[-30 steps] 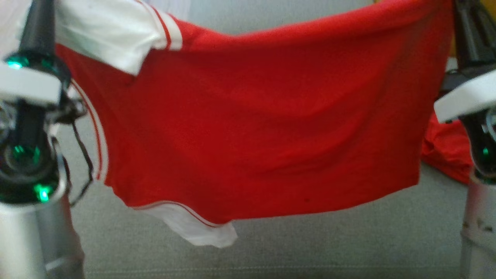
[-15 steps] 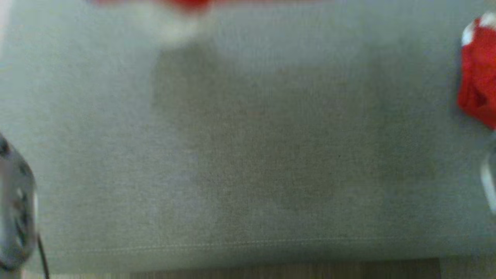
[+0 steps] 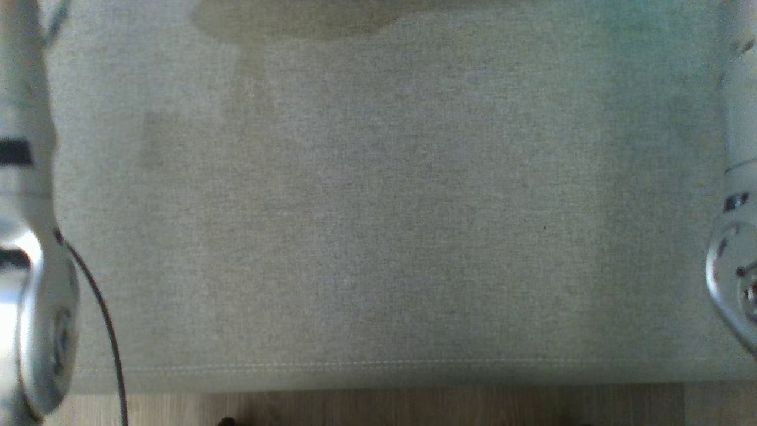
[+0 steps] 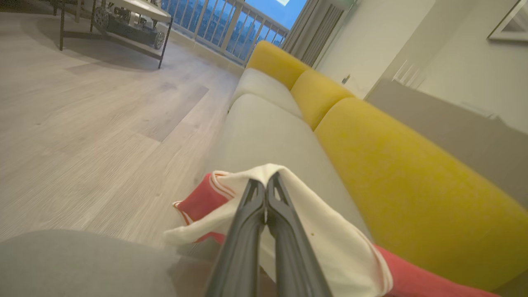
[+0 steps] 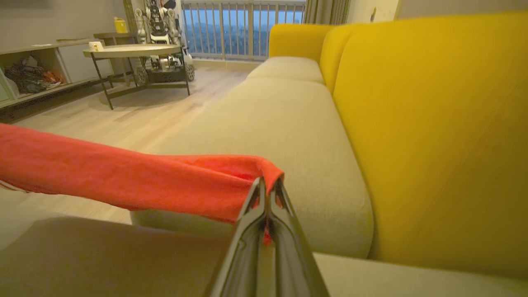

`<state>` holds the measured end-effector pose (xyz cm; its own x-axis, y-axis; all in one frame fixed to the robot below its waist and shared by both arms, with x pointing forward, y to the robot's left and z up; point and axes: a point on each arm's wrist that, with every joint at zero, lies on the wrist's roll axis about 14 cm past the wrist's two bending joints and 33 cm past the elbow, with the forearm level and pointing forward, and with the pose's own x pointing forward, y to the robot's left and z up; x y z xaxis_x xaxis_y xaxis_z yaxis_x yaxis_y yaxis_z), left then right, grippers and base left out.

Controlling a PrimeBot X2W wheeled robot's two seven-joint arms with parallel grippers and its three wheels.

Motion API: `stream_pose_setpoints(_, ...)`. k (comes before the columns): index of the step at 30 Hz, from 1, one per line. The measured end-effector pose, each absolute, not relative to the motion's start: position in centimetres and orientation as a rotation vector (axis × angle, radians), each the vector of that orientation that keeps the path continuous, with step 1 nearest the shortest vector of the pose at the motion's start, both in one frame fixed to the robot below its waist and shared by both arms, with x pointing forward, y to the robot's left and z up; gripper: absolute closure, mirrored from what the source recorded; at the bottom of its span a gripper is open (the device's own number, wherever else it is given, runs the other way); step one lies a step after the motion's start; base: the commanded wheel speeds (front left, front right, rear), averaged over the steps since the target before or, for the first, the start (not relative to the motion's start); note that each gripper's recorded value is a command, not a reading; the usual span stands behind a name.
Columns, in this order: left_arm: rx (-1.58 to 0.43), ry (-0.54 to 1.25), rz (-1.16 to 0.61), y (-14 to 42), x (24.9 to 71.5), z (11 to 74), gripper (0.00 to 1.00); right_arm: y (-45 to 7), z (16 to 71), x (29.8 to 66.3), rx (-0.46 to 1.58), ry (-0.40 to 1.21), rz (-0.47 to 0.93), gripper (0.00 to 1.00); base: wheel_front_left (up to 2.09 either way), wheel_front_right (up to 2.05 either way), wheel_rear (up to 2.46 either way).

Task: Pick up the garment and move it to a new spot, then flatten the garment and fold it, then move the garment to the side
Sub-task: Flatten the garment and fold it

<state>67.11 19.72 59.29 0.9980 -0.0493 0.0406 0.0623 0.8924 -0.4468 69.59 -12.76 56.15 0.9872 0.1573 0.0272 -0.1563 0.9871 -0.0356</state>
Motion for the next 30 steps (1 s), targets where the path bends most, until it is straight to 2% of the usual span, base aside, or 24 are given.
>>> stream_pose_setpoints(6, -0.322, 0.150, -0.053, 20.1, 62.7, 50.9, 1.00, -12.2, 49.1, 66.2, 0.059, 0.169, 0.164, 1.00, 0.00, 0.00, 0.00)
stream_pose_setpoints(8, -0.244, 0.263, -0.065, 20.3, 59.4, 47.0, 1.00, -12.0, 45.0, 63.3, 0.010, 0.308, 0.187, 1.00, 0.00, 0.00, 0.00)
stream_pose_setpoints(12, -0.181, 0.372, -0.067, 21.1, 55.1, 43.6, 1.00, -12.5, 41.8, 59.5, 0.036, 0.437, 0.177, 1.00, 0.00, 0.00, 0.00)
stream_pose_setpoints(22, -0.128, 0.497, -0.089, 21.5, 47.2, 40.9, 1.00, -13.0, 42.3, 54.6, -0.029, 0.486, 0.201, 1.00, 0.00, 0.00, 0.00)
stream_pose_setpoints(30, -0.186, 0.516, -0.087, 22.0, 44.5, 41.5, 1.00, -13.8, 43.8, 52.9, -0.104, 0.467, 0.219, 1.00, 0.00, 0.00, 0.00)
